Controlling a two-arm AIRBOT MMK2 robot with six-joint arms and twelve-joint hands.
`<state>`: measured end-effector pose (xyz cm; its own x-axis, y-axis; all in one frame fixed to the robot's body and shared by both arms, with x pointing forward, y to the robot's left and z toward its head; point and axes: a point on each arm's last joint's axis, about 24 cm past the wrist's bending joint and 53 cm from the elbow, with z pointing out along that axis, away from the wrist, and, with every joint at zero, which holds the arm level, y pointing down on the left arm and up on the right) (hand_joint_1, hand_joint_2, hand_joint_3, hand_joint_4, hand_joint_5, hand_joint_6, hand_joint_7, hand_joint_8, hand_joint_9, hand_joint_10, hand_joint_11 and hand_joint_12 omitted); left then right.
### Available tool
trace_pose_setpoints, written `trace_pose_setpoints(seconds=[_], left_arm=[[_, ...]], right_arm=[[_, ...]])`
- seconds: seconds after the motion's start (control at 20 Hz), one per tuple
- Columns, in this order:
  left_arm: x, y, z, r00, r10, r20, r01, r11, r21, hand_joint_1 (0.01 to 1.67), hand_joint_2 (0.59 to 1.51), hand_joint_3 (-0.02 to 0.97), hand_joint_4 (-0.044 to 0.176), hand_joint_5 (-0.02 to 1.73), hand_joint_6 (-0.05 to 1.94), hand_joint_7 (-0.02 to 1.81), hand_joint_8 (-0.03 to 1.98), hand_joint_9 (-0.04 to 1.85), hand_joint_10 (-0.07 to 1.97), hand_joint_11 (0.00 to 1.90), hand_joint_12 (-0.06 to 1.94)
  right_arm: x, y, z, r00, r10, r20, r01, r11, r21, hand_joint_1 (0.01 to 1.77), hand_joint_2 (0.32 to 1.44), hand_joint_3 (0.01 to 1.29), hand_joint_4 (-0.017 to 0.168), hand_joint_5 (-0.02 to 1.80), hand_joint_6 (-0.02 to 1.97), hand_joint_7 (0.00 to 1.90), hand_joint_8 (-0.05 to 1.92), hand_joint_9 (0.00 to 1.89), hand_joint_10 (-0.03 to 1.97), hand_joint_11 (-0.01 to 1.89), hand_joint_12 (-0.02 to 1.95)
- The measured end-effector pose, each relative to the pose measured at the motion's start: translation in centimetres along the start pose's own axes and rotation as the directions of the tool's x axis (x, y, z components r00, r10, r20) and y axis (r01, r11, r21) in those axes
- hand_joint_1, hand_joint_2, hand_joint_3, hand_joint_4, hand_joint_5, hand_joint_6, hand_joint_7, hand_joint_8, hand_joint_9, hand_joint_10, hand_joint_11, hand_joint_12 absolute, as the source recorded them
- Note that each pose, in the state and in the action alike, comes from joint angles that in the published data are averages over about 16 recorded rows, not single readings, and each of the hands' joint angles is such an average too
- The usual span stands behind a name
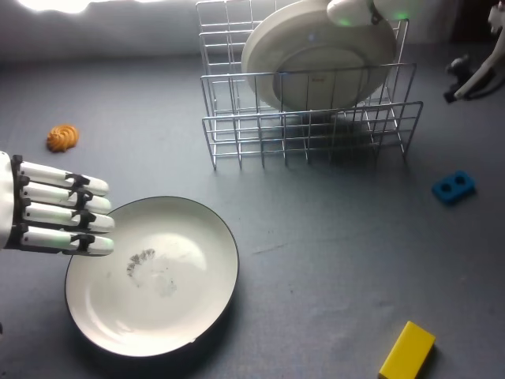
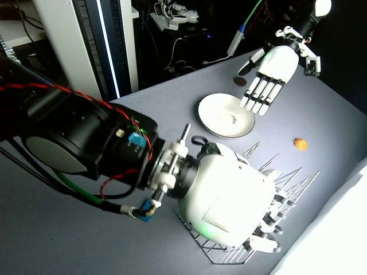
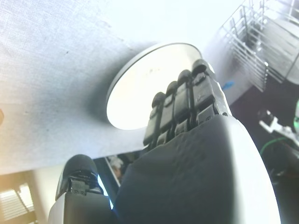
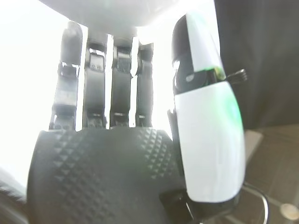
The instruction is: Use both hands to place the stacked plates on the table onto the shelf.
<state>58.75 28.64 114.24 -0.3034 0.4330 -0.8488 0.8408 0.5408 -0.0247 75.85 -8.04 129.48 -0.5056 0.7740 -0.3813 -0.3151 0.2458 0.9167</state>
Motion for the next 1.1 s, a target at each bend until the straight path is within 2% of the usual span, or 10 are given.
trace_pose_setpoints(seconds=[0.25, 0.55, 0.8, 1.1], left_arm=[[0.6, 0.0, 0.0, 0.9997, -0.019, -0.017, 0.019, 0.9998, -0.010, 0.02, 1.098, 0.012, 0.006, 0.02, 0.01, 0.02, 0.01, 0.02, 0.01, 0.02, 0.01], [1.6, 0.0, 0.3, 0.9977, -0.050, -0.046, 0.049, 0.9983, -0.031, 0.01, 1.101, 0.012, 0.006, 0.02, 0.01, 0.02, 0.01, 0.02, 0.00, 0.02, 0.01], [2.3, -0.2, 0.8, 0.9944, -0.086, -0.061, 0.083, 0.9952, -0.052, 0.01, 1.103, 0.012, 0.006, 0.02, 0.01, 0.02, 0.01, 0.01, 0.00, 0.02, 0.00], [3.4, -0.4, 1.2, 0.9886, -0.122, -0.088, 0.115, 0.9900, -0.082, 0.01, 1.106, 0.012, 0.005, 0.02, 0.01, 0.02, 0.01, 0.00, -0.01, 0.02, -0.01]], right_arm=[[2.1, 3.7, -0.6, 0.992, -0.118, -0.037, 0.114, 0.988, -0.100, 1.07, 1.07, 0.02, -0.003, 0.72, 0.06, 0.79, 0.06, 0.60, 0.41, 0.23, 1.34], [7.3, 7.4, -2.1, 0.961, -0.257, -0.102, 0.230, 0.948, -0.219, 1.04, 1.07, 0.02, -0.003, 0.69, 0.05, 0.76, 0.03, 0.60, 0.34, 0.20, 1.32], [12.4, 8.4, -3.7, 0.929, -0.327, -0.175, 0.273, 0.922, -0.274, 1.00, 1.07, 0.02, -0.003, 0.61, 0.04, 0.67, 0.03, 0.54, 0.25, 0.15, 1.25], [17.3, 7.7, -5.6, 0.893, -0.370, -0.257, 0.292, 0.909, -0.296, 0.94, 1.04, 0.02, -0.003, 0.39, 0.04, 0.41, 0.02, 0.33, 0.13, 0.07, 0.85]])
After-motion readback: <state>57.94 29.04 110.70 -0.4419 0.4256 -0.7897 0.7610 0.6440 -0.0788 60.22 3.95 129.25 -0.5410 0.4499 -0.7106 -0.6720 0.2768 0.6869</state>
